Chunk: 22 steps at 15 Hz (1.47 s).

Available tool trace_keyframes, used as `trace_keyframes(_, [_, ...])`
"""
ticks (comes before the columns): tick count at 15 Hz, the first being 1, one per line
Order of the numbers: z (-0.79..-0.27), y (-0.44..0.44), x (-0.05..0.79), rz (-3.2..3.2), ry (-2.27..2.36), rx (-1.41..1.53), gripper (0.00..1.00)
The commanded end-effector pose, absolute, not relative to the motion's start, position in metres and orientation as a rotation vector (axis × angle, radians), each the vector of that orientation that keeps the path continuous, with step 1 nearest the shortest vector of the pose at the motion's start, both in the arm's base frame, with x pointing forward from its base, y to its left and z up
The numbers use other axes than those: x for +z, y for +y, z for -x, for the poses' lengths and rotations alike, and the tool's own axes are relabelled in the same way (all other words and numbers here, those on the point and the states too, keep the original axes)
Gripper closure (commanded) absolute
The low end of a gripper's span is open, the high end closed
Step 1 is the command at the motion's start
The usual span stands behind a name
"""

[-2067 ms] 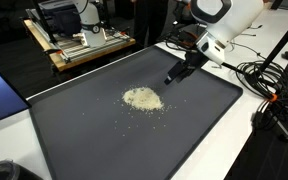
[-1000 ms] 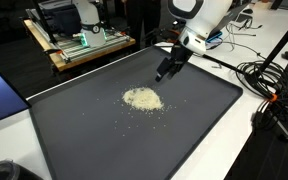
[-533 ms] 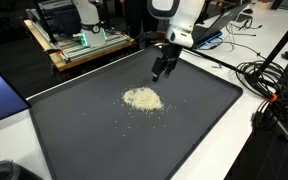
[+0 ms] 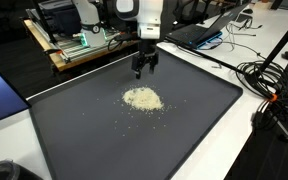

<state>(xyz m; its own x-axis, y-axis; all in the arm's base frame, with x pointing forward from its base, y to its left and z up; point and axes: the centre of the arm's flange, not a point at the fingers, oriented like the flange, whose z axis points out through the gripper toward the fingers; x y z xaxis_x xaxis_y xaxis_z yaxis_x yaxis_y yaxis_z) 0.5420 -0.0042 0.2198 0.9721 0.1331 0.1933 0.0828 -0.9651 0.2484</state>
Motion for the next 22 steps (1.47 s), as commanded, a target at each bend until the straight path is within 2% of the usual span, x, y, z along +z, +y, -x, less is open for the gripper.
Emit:
trace_keyframes(1, [-0.484,-0.033,0.237,-2.933,0.122,0.466,0.0])
trace_keyframes(6, [-0.462,-0.063,0.245,-2.996,0.089,0.707,0.0])
trace_keyframes(22, [-0.469,-0.129,0.231,-3.197,-0.184,0.768,0.0])
